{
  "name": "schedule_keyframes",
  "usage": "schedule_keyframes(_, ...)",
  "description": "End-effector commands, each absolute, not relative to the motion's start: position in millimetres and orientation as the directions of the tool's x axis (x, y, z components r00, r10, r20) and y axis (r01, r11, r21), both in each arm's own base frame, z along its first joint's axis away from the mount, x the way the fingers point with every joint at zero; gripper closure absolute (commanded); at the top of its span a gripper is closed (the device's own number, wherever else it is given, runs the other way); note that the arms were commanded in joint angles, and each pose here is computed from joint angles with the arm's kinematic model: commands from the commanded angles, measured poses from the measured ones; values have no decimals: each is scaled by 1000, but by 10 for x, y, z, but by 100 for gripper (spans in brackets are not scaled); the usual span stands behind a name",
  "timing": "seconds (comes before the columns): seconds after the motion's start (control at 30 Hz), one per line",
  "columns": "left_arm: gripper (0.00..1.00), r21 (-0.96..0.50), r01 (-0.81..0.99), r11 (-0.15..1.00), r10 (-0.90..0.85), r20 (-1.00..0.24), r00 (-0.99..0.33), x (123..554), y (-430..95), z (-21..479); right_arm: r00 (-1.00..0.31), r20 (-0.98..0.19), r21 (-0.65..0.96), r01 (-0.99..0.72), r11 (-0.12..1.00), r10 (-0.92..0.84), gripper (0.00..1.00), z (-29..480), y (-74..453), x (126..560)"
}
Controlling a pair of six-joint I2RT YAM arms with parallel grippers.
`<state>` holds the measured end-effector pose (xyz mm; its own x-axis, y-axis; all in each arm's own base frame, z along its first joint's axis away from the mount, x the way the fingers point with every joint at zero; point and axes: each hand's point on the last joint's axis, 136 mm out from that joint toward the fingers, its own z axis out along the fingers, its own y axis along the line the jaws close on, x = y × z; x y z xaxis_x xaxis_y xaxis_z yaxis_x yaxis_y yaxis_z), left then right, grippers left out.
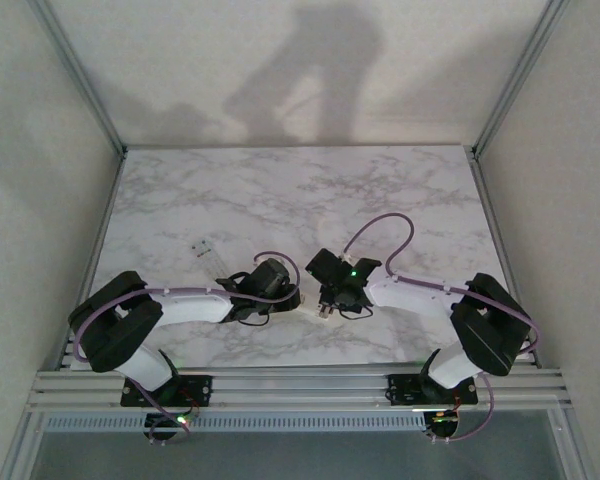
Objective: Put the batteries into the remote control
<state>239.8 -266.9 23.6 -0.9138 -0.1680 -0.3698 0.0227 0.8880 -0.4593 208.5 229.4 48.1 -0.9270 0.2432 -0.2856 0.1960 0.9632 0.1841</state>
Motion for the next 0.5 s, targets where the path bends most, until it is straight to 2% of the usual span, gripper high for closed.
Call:
schedule_keyframes(0.0, 52, -521, 58, 851, -140, -332, -933, 2277, -2890, 204, -914, -287, 182, 241, 953, 286, 89, 432, 2251, 2105)
schedule_keyframes(0.47, 52, -516, 63, 854, -131, -332, -934, 2270, -2888, 202, -921, -279, 171, 232, 958, 273, 89, 353, 2333, 2150)
